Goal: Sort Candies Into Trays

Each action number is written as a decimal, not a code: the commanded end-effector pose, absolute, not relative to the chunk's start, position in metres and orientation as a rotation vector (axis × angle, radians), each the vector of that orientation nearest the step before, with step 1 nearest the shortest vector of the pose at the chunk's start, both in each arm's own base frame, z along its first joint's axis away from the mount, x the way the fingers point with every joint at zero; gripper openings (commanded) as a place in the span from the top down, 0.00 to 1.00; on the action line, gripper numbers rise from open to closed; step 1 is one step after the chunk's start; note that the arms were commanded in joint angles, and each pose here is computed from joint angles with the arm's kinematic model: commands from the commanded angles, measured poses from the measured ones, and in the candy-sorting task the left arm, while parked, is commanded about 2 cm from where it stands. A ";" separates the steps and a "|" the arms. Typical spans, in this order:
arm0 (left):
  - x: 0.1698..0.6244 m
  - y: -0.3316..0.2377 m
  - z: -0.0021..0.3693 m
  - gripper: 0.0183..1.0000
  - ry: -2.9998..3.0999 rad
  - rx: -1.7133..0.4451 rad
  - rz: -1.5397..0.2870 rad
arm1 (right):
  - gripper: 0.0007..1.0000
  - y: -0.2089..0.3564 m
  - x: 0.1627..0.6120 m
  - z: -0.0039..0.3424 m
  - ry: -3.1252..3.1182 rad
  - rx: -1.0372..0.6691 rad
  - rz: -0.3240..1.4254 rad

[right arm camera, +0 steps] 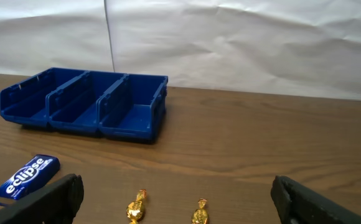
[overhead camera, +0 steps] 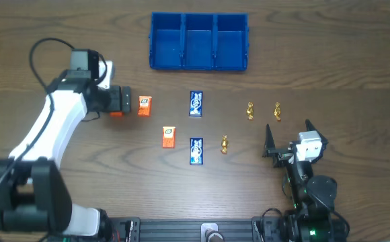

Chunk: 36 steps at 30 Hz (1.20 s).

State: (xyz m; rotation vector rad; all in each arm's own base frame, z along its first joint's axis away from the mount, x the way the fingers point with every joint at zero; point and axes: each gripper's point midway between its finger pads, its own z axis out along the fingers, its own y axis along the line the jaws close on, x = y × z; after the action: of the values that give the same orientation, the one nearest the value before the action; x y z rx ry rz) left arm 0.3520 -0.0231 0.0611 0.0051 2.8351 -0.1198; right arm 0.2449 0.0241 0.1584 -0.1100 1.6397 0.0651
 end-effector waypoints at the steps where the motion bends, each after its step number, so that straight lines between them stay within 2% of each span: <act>1: 0.355 -0.024 0.038 0.00 2.884 0.059 -0.125 | 0.00 0.026 0.244 0.157 1.641 -0.128 0.065; 11: 0.356 -0.017 0.008 0.02 2.943 0.075 -0.099 | 0.00 0.026 0.244 0.157 1.641 -0.129 0.065; 30: 0.364 -0.008 0.003 0.12 2.921 0.068 -0.021 | 0.00 0.026 0.244 0.157 1.641 -0.128 0.065; 36: 0.364 -0.008 -0.006 0.12 2.936 0.073 -0.026 | 0.00 0.026 0.244 0.157 1.641 -0.128 0.065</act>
State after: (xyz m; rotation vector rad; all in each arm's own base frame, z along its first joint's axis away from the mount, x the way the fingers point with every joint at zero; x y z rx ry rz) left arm 0.3630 -0.0121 0.0024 0.0583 2.9161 -0.0509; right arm 0.2449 0.0241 0.1584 -0.1100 1.6397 0.0651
